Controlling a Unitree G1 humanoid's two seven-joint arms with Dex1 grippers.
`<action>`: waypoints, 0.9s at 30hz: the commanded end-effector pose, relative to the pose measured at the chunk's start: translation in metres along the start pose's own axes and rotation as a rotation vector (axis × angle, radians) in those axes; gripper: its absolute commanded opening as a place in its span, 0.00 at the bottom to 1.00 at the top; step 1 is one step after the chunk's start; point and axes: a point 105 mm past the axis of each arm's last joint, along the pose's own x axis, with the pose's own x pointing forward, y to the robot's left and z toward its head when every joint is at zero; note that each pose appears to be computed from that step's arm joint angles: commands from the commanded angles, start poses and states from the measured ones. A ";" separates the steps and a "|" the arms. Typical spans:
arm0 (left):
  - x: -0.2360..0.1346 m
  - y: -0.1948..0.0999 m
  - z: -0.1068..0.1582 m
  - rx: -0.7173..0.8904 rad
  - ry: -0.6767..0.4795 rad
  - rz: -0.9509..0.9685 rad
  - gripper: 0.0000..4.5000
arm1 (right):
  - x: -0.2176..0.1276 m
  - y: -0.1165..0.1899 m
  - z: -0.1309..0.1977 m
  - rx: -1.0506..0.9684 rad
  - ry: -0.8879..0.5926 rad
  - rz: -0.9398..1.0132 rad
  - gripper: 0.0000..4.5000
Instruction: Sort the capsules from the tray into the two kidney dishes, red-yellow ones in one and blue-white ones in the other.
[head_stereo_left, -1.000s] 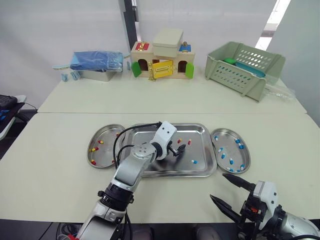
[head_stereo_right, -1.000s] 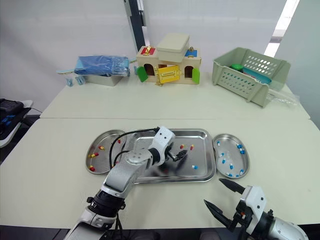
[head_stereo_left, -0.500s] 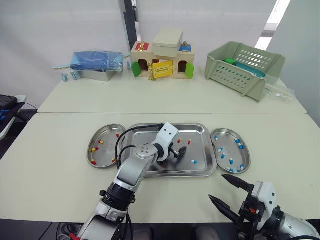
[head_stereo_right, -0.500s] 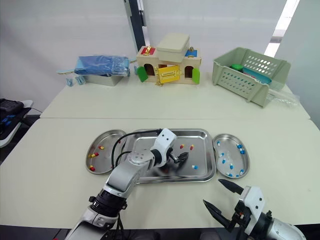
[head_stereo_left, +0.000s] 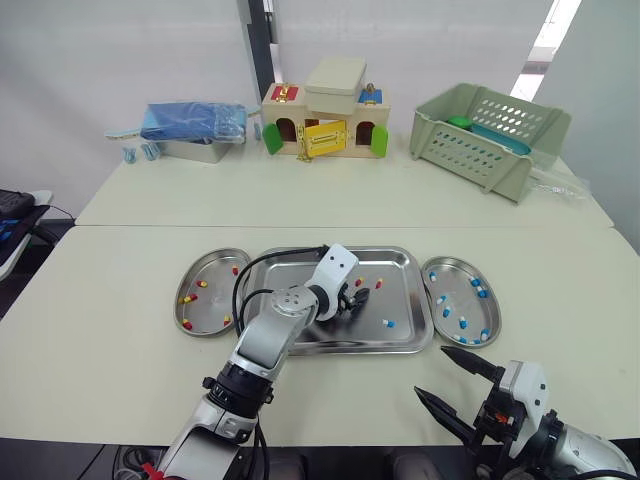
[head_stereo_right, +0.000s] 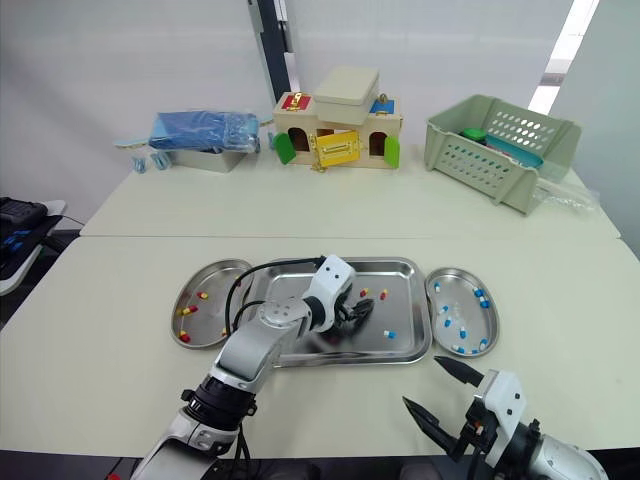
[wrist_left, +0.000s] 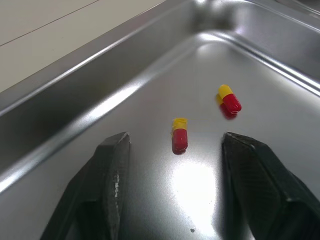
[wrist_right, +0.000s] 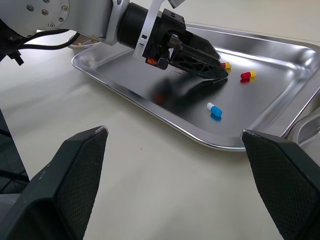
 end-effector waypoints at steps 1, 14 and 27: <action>0.000 0.000 0.002 0.006 -0.007 0.009 0.35 | 0.001 0.004 0.010 -0.022 -0.026 0.012 1.00; 0.001 -0.001 0.001 -0.003 -0.007 0.006 0.01 | -0.001 0.005 0.008 -0.019 -0.021 0.019 1.00; -0.059 0.057 0.026 0.015 -0.129 0.081 0.01 | 0.003 0.001 0.009 -0.053 -0.012 0.096 1.00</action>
